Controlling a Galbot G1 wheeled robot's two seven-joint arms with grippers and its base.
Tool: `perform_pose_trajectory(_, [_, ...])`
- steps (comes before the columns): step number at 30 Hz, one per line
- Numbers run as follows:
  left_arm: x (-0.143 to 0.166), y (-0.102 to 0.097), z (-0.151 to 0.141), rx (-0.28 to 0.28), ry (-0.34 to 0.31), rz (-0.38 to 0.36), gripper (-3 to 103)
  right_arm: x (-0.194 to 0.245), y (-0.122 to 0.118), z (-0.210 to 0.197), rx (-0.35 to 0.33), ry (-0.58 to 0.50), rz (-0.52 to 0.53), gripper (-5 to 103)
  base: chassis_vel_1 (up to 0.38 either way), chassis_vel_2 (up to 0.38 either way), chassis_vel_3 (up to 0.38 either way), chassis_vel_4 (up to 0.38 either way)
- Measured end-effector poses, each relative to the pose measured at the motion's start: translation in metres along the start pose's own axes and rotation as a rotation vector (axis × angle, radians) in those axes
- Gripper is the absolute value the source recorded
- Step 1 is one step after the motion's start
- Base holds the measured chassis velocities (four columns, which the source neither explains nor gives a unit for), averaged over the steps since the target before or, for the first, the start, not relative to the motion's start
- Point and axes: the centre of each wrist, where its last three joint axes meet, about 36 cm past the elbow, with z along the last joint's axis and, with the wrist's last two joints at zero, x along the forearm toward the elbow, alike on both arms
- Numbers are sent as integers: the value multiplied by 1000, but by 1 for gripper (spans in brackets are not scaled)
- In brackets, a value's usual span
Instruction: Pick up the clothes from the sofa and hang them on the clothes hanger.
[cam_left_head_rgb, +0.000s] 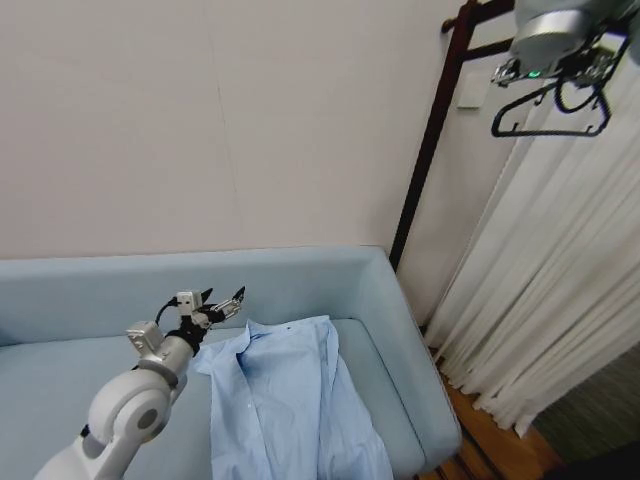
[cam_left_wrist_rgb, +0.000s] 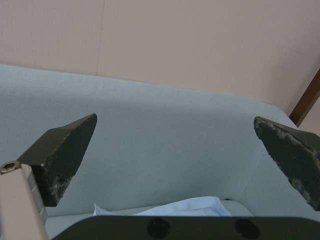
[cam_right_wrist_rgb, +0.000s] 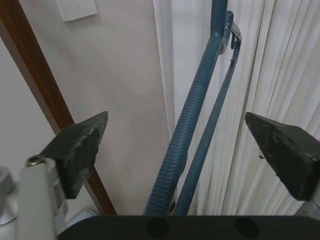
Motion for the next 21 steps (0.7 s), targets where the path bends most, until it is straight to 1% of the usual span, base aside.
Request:
perform_pose_trajectory(2, [0,1,1,1,0,-2,100,-4,-1,3,-6,2,5,79,0,0,0,0])
perform_pose_trajectory(3, [0,1,1,1,0,-2,100,-4,-1,3,-6,2,5,79,0,0,0,0])
perform_pose_trajectory(5, [0,2,1,1,0,-6,100,-5,-2,5,-3,1,6,68,0,0,0,0])
perform_pose_trajectory(6, [0,3,2,2,-1,-9,100,-4,-2,7,0,1,3,68,0,0,0,0])
perform_pose_trajectory(7, [-1,4,2,3,-2,-12,100,-3,-1,9,4,1,-1,63,0,0,0,0])
perform_pose_trajectory(8, [-1,4,2,3,-2,-12,100,-3,-1,9,4,1,-1,63,0,0,0,0])
perform_pose_trajectory(11, [-1,5,2,0,-3,-14,100,-1,-1,15,8,3,-11,47,0,0,0,0])
perform_pose_trajectory(12, [-1,5,2,0,-3,-14,100,-1,-1,15,8,3,-11,47,0,0,0,0])
perform_pose_trajectory(14, [-1,5,1,-5,-5,-13,100,-1,-3,17,9,5,-14,36,0,0,0,0])
perform_pose_trajectory(15, [-1,5,0,-6,-6,-12,100,-1,-4,18,8,6,-15,36,0,0,0,0])
perform_pose_trajectory(16, [-1,5,0,-7,-7,-11,100,-1,-5,18,7,6,-15,30,0,0,0,0])
perform_pose_trajectory(17, [-1,5,0,-7,-7,-11,100,-1,-5,18,7,6,-15,30,0,0,0,0])
perform_pose_trajectory(19, [-1,5,-1,-11,-7,-9,100,-2,-10,18,4,6,-12,20,0,0,0,0])
perform_pose_trajectory(20, [-1,5,-1,-11,-7,-9,100,-2,-10,18,4,6,-12,20,0,0,0,0])
perform_pose_trajectory(21, [-1,5,-2,-14,-8,-8,100,-2,-11,18,3,5,-12,14,0,0,0,0])
